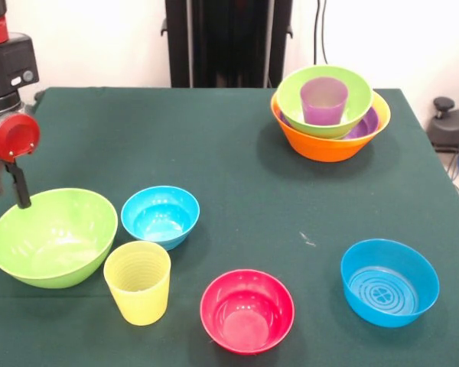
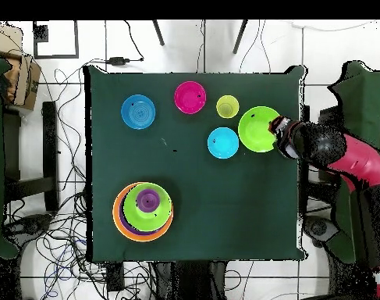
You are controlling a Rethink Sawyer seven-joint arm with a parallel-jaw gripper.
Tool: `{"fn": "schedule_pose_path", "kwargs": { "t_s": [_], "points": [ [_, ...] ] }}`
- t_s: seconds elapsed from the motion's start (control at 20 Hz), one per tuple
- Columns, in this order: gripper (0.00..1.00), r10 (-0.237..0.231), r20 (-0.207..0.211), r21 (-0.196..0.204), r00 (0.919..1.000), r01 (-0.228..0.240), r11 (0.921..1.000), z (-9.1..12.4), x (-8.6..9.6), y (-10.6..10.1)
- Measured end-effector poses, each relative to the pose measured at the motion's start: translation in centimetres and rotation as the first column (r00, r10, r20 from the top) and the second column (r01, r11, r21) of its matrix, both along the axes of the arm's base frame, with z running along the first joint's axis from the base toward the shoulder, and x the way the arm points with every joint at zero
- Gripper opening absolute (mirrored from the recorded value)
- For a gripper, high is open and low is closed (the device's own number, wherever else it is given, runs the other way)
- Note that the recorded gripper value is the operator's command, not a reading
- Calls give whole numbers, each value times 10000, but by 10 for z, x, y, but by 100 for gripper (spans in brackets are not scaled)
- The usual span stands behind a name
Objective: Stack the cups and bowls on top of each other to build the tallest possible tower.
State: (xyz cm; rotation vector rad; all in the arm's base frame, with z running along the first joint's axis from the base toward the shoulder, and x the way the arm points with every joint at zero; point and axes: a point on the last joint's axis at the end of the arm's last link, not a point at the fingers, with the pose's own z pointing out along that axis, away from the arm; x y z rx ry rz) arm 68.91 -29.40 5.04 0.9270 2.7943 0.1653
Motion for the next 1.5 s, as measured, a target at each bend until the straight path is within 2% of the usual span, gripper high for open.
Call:
{"fn": "schedule_pose_path", "kwargs": {
  "t_s": [0.5, 0.7, 0.9, 1.1, 1.5],
  "points": [
    [100, 341, -30, 297, 9994, -340, 9990, -21, 2, 19],
    [100, 376, -63, 568, 9993, -372, 9977, -40, -1, 22],
    [100, 448, -84, 869, 9990, -439, 9953, -65, -11, 17],
    [100, 516, -92, 942, 9986, -505, 9943, -77, -22, 5],
    [100, 457, 29, 830, 9989, -458, 9955, -70, -25, -10]
  ]
}}
